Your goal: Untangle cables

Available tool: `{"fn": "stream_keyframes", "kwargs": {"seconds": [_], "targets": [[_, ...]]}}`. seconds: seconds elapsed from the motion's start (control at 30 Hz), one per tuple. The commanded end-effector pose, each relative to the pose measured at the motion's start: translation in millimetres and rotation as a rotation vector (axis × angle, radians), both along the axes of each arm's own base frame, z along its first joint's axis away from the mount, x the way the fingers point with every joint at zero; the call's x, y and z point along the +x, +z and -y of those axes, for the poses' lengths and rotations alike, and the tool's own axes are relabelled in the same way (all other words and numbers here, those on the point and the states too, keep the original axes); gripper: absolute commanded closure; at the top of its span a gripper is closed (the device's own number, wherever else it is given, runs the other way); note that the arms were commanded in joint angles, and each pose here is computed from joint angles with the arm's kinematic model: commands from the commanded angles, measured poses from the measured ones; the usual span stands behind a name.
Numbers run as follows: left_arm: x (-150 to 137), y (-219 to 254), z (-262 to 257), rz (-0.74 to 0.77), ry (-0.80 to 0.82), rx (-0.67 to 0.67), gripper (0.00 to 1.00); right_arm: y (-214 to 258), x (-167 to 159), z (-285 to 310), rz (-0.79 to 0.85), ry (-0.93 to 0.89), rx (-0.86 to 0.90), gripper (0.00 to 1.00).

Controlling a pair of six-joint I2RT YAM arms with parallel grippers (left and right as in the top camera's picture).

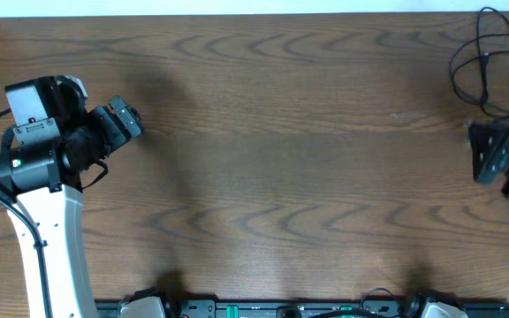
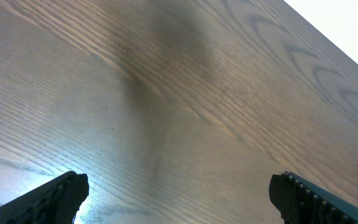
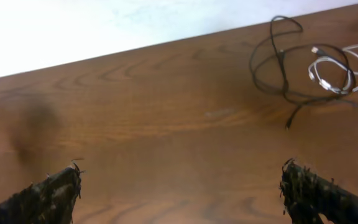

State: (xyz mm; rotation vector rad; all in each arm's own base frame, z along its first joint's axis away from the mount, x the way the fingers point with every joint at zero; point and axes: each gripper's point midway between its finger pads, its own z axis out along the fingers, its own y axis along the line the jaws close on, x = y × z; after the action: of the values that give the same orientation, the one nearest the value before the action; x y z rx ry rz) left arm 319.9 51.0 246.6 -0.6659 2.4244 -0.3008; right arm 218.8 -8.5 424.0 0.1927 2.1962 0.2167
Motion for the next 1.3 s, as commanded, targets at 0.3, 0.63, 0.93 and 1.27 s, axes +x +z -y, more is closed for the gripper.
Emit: {"fn": "stream_keyframes", "kwargs": {"seconds": [0.3, 0.63, 0.93, 1.27], "targets": [[1, 1, -3, -0.001, 0.01, 0.004, 0.02, -8, -32, 10, -0.041, -0.061, -0.101, 0.01], [1, 1, -3, -0.001, 0.01, 0.005, 0.02, -26, -23, 11, -0.08, -0.049, -0.082, 0.01], [1, 1, -3, -0.001, 0.01, 0.005, 0.02, -73, 17, 10, 0.087, -0.007, -0.127, 0.01], [1, 1, -3, -0.001, 0.01, 0.004, 0.02, -121, 42, 4, 0.43, 0.005, -0.209, 0.01]]}}
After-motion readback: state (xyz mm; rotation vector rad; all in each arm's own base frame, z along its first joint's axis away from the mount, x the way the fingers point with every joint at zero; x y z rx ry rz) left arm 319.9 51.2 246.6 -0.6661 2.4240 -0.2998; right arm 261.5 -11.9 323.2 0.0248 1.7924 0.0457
